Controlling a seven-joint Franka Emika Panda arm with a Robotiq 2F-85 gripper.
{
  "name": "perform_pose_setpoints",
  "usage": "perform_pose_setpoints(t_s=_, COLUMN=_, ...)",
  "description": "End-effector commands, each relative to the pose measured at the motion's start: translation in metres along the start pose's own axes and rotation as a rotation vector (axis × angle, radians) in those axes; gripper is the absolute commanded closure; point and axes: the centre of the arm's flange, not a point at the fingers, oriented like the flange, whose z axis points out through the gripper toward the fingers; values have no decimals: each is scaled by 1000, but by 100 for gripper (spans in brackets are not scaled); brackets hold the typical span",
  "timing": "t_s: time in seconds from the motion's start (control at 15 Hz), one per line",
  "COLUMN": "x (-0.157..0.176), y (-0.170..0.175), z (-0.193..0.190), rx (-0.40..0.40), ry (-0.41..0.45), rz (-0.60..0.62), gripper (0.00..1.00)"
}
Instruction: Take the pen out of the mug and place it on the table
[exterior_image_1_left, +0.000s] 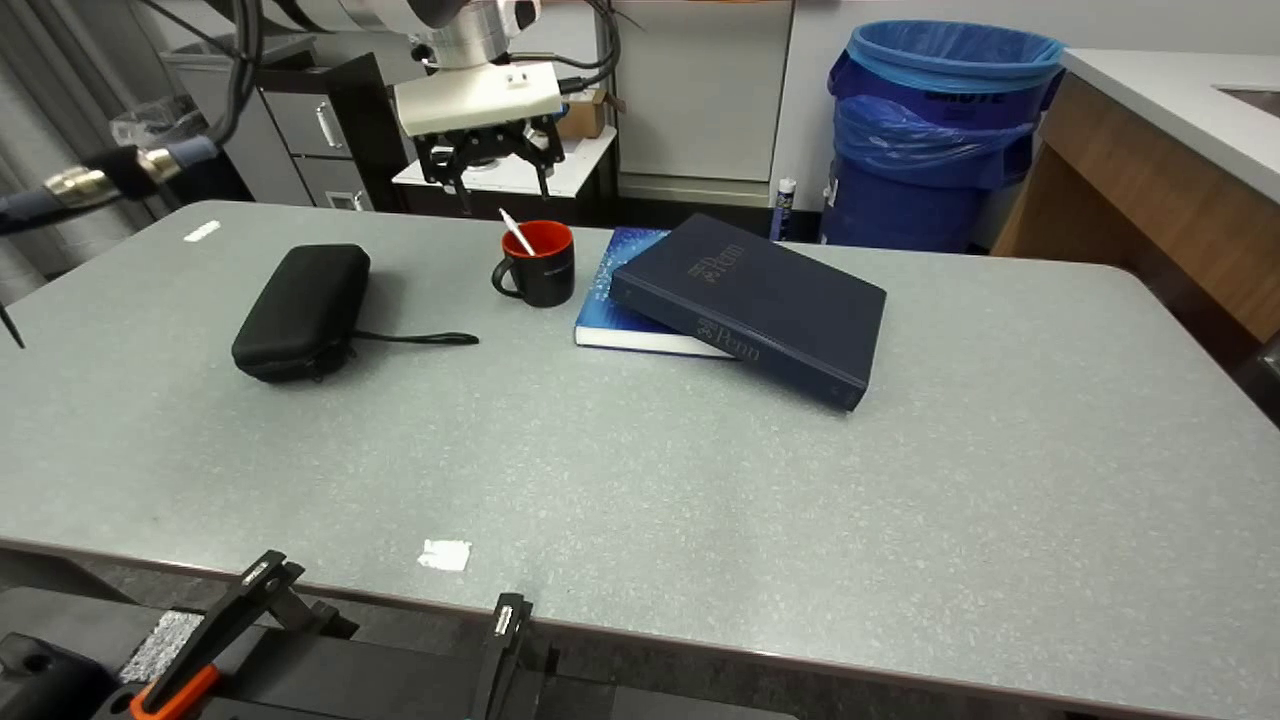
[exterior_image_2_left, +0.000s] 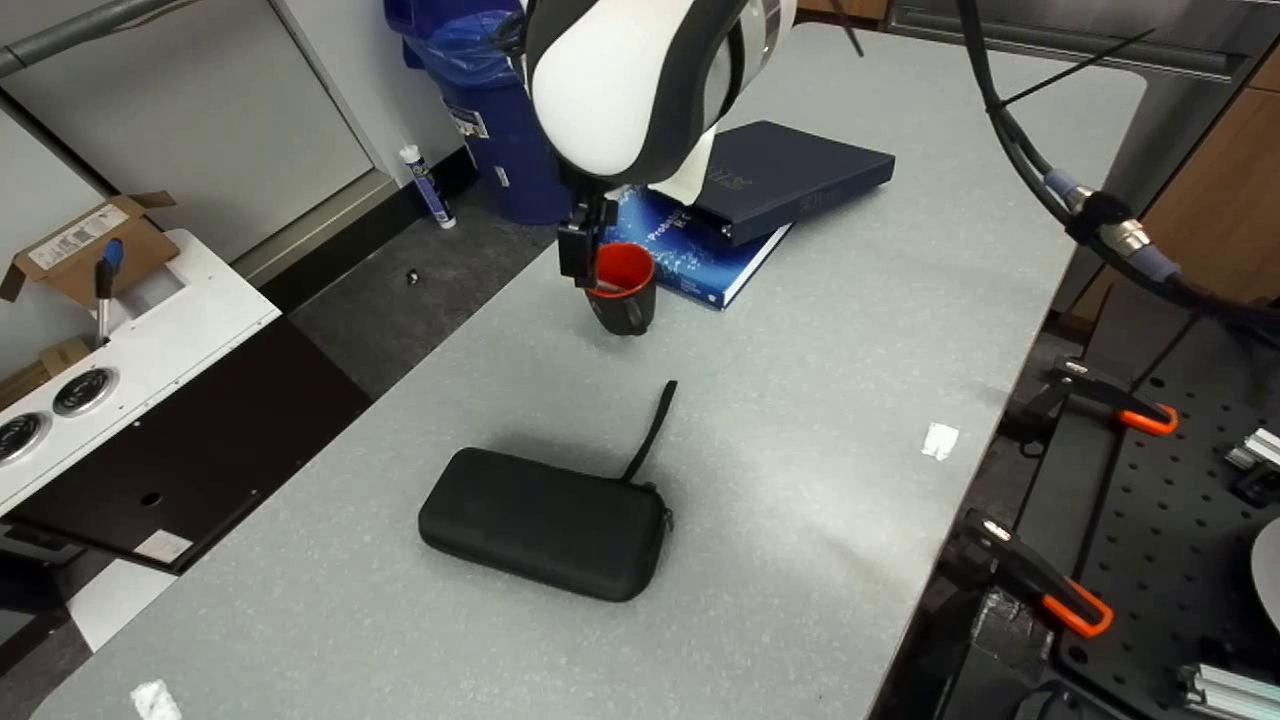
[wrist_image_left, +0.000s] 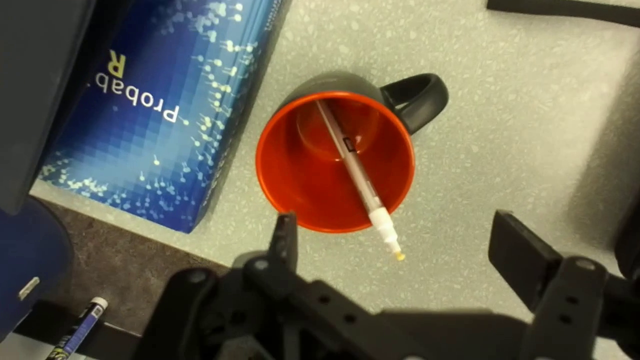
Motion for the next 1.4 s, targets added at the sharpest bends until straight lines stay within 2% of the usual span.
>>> perform_pose_setpoints(t_s=0.0, x=25, y=15, z=26, rx=31, ry=40, rz=-35, gripper=0)
perform_pose_setpoints(t_s=0.33, x=32, y=16, z=40, rx=77, ry=62, rz=-70, gripper=0)
perform_pose_setpoints(t_s=0.4, x=32, y=16, z=41, rx=89, ry=65, rz=-76, gripper=25)
perform_pose_setpoints(t_s=0.47, x=33, y=16, z=41, rx=96, ry=67, rz=-84, gripper=26)
perform_pose_setpoints(t_s=1.07, x=31, y=15, z=29, rx=126, ry=69, rz=-80, gripper=96)
perform_pose_setpoints(t_s=1.13, x=29, y=16, z=27, rx=127, ry=64, rz=-77, gripper=100)
perform_pose_setpoints(t_s=1.33, x=27, y=18, z=18, rx=112, ry=56, rz=-59, gripper=100)
